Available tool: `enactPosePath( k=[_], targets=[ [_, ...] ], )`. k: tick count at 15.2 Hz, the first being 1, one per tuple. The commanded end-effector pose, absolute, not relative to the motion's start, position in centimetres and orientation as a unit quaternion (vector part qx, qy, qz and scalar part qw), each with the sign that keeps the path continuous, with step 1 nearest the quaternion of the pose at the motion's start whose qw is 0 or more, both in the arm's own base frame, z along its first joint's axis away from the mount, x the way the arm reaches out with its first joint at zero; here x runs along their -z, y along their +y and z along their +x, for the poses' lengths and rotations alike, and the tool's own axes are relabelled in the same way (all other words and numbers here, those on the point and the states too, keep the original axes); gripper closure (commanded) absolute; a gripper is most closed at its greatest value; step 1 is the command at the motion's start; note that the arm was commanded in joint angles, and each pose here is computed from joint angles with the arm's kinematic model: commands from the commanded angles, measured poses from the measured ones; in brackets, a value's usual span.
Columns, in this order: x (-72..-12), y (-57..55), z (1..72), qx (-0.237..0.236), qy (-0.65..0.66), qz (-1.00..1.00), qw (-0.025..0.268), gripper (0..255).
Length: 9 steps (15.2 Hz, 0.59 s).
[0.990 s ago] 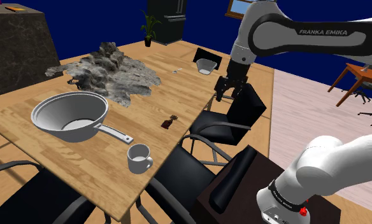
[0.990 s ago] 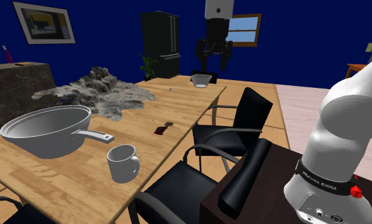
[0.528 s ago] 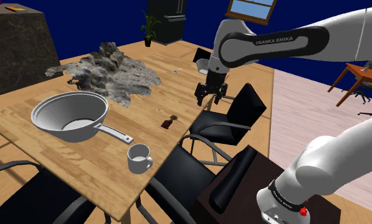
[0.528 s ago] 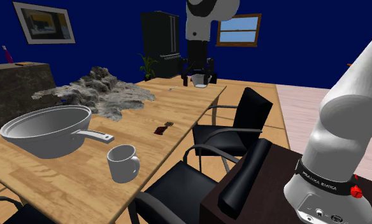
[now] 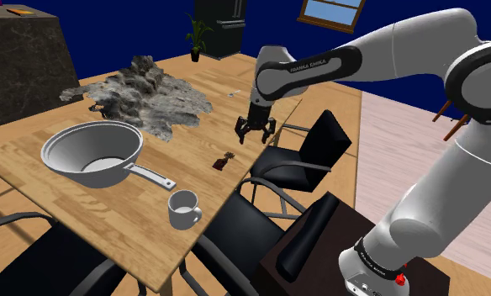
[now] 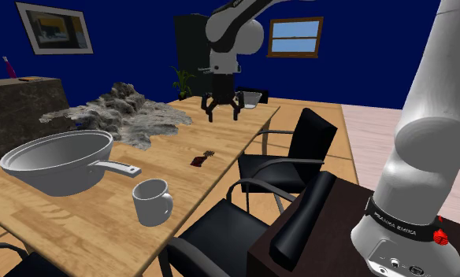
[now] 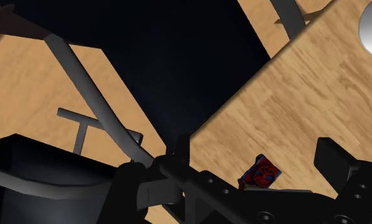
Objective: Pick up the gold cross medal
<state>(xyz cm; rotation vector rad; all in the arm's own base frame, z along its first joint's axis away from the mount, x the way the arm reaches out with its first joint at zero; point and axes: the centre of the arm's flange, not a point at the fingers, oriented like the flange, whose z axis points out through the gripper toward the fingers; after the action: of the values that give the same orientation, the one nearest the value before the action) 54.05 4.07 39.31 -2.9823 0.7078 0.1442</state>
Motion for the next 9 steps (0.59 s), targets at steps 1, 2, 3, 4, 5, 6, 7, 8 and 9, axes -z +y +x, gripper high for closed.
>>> enactPosePath(
  k=[1, 2, 3, 4, 5, 6, 7, 8, 9],
  targets=[
    [-37.3, 4.1, 55.9, -0.052, 0.247, -0.967, 0.037, 0],
    [-36.3, 4.1, 56.9, -0.054, 0.255, -0.965, 0.038, 0],
    [-35.4, 4.0, 57.9, -0.056, 0.263, -0.962, 0.038, 0],
    [-34.5, 4.0, 58.9, -0.058, 0.271, -0.96, 0.038, 0],
    [-33.5, 3.9, 59.9, -0.061, 0.279, -0.958, 0.039, 0],
    [-32.6, 3.8, 60.9, -0.063, 0.287, -0.955, 0.039, 0],
    [-31.6, 3.7, 61.8, -0.065, 0.295, -0.952, 0.039, 0],
    [-30.6, 3.6, 62.8, -0.068, 0.303, -0.95, 0.04, 0],
    [-29.7, 3.4, 63.8, -0.07, 0.311, -0.947, 0.04, 0]
  ],
)
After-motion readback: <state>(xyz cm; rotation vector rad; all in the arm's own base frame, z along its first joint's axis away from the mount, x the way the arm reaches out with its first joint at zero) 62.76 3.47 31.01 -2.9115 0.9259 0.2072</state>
